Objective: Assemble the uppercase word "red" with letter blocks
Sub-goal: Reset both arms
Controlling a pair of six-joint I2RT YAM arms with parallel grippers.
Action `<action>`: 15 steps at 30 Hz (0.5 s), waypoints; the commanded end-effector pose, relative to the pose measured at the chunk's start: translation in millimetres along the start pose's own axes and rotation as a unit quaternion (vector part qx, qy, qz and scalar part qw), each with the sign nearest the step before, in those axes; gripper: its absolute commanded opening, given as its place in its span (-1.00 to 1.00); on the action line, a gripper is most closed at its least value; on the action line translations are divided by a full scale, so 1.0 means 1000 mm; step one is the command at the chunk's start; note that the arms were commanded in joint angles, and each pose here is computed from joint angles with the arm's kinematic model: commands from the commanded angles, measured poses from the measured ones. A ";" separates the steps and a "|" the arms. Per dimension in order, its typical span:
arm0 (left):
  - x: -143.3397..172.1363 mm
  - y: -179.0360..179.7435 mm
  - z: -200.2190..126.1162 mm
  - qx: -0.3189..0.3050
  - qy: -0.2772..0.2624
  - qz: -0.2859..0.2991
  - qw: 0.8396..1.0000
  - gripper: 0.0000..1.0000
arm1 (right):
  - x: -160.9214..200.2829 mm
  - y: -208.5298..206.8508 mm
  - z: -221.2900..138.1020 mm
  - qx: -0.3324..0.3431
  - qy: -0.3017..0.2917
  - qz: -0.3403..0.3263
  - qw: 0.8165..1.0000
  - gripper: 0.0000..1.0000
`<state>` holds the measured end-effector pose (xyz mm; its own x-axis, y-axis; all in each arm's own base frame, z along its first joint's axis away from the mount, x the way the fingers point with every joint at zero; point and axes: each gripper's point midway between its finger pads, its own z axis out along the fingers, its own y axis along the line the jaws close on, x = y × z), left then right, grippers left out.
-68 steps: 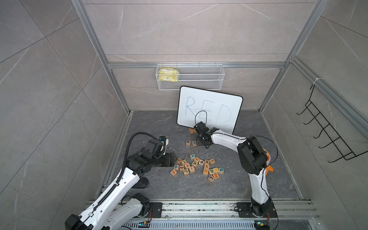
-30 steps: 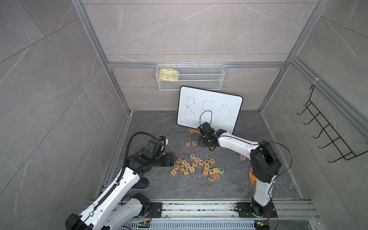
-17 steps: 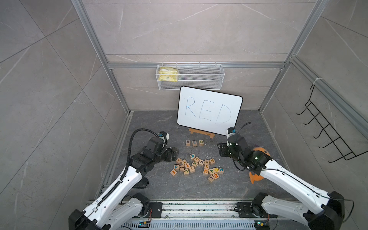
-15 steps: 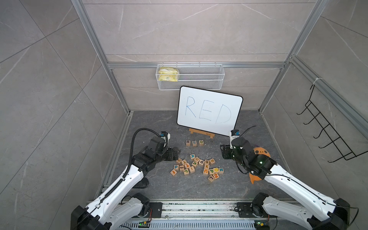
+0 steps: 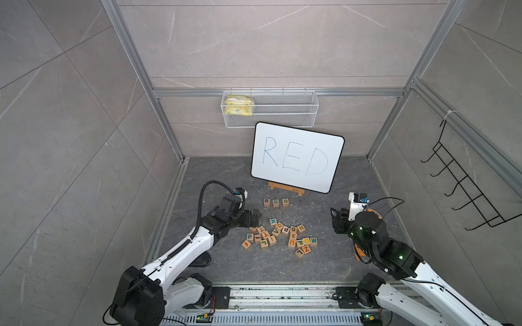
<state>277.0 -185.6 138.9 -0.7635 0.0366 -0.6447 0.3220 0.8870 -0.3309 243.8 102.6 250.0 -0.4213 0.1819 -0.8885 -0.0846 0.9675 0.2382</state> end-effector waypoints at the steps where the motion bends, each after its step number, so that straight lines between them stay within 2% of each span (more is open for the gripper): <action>1: -0.026 -0.016 -0.011 0.031 -0.067 0.101 0.992 0.99 | -0.008 -0.024 -0.001 0.061 -0.043 0.002 0.997 0.45; 4: -0.039 -0.002 -0.022 -0.017 -0.097 0.106 0.989 0.99 | -0.013 -0.040 0.000 0.107 -0.076 0.005 0.991 0.94; 5: -0.043 0.001 -0.027 -0.027 -0.109 0.110 0.988 0.99 | -0.014 -0.042 0.002 0.116 -0.086 -0.005 0.990 1.00; 6: -0.048 0.005 -0.033 -0.044 -0.127 0.114 0.984 0.99 | -0.015 -0.041 0.004 0.116 -0.094 -0.022 0.989 1.00; 9: -0.064 0.033 -0.060 -0.123 -0.201 0.074 0.969 0.99 | -0.014 -0.025 0.014 0.078 -0.109 -0.076 0.988 1.00; 12: -0.070 0.050 -0.080 -0.169 -0.278 0.104 0.940 0.99 | -0.006 -0.017 0.023 0.054 -0.125 -0.117 0.984 1.00; 15: -0.075 0.082 -0.115 -0.266 -0.329 0.066 0.904 0.99 | -0.002 -0.024 0.026 0.074 -0.151 -0.154 0.974 1.00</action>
<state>289.3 -105.3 200.0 -0.3416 0.0458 -0.9387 0.1696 0.9854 -0.0137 265.6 83.5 217.9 -0.2266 -0.0251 -0.9737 -0.0240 0.9995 -0.0202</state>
